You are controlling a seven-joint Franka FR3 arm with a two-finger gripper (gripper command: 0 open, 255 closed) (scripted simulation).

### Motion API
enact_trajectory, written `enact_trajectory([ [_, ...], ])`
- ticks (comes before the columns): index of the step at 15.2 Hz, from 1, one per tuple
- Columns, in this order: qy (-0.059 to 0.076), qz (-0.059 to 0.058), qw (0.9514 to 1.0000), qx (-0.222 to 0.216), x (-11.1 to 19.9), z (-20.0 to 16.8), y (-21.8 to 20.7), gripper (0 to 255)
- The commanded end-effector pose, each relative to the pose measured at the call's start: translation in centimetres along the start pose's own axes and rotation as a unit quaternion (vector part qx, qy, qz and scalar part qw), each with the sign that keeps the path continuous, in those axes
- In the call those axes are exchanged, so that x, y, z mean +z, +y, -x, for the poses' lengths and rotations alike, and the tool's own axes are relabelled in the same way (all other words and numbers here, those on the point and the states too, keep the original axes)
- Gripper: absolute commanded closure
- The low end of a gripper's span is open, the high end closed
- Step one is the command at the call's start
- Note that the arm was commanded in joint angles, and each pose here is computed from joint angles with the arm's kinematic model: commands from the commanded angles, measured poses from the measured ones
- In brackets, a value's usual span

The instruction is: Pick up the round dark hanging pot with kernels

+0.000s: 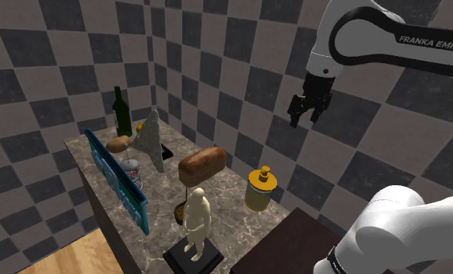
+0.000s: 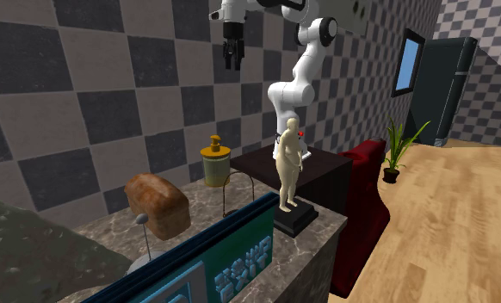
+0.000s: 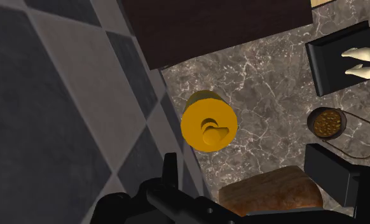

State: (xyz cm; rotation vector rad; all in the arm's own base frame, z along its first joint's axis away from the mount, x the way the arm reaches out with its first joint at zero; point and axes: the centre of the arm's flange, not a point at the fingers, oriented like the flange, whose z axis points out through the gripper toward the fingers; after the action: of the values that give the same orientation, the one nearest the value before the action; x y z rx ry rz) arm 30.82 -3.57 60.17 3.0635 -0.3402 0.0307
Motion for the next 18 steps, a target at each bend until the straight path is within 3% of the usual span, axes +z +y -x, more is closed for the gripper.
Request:
enact_trajectory([
  [1,0.000,0.000,1.0000,0.000,0.0,0.0,0.0,0],
  [18,0.053,-0.032,0.9971,0.044,13.4,-2.1,-16.7,0],
])
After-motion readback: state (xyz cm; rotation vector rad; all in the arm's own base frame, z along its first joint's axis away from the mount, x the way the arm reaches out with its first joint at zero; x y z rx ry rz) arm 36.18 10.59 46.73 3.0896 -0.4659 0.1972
